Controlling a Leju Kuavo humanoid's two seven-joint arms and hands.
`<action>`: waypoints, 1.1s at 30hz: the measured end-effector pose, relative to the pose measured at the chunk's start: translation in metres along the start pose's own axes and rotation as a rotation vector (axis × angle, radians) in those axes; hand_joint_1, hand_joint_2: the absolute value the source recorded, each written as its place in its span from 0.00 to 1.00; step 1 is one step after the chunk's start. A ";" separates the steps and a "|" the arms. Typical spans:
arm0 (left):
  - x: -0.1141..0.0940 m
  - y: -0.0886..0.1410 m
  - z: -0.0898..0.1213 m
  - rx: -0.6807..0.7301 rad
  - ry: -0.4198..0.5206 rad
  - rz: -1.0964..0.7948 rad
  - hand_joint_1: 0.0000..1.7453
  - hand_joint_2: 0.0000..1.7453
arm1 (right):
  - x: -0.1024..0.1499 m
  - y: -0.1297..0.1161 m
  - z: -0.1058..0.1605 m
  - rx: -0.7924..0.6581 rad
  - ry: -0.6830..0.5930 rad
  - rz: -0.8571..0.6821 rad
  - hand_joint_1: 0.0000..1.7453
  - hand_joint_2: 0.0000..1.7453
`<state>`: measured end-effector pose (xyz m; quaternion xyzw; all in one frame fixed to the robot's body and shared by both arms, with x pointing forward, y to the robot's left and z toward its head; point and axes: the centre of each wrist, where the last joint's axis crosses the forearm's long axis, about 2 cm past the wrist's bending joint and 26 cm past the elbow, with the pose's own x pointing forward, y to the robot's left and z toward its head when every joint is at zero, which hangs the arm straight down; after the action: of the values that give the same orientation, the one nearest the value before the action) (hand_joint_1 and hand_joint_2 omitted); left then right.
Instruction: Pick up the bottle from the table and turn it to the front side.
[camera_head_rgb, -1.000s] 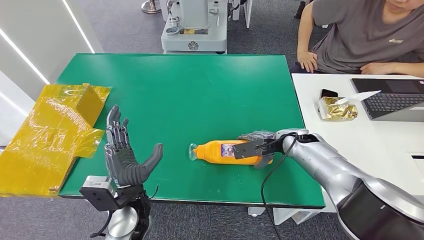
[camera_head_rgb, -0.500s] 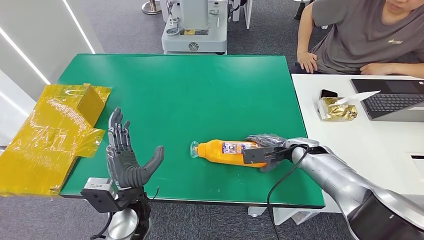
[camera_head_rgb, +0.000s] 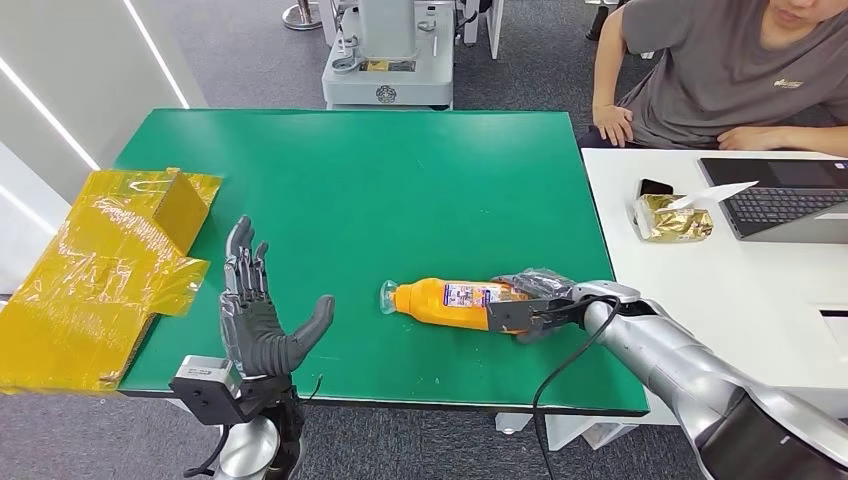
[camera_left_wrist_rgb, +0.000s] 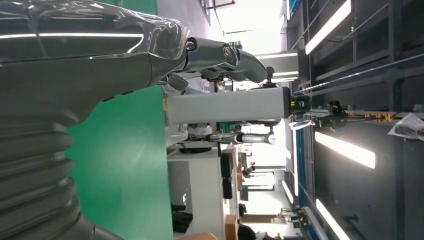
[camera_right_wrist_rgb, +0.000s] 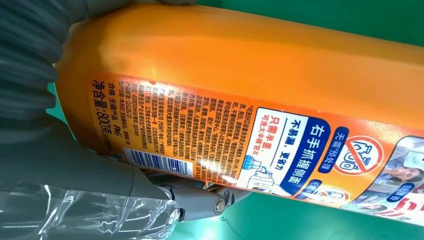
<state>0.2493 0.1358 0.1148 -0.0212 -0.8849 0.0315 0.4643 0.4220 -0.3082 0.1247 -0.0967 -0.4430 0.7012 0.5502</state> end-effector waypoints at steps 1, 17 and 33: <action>0.000 0.000 0.000 -0.001 -0.001 0.000 0.00 1.00 | 0.000 0.000 0.000 -0.002 -0.001 0.000 1.00 1.00; 0.000 0.000 -0.004 -0.006 -0.012 0.001 0.00 1.00 | 0.011 0.015 -0.008 -0.232 -0.039 0.018 1.00 1.00; -0.001 0.002 0.001 0.061 0.008 -0.027 0.00 1.00 | 0.057 0.027 -0.018 -0.754 -0.278 -0.022 1.00 1.00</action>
<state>0.2492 0.1373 0.1138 0.0049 -0.8817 0.0518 0.4689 0.3935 -0.2503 0.1142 -0.1914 -0.7403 0.4901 0.4184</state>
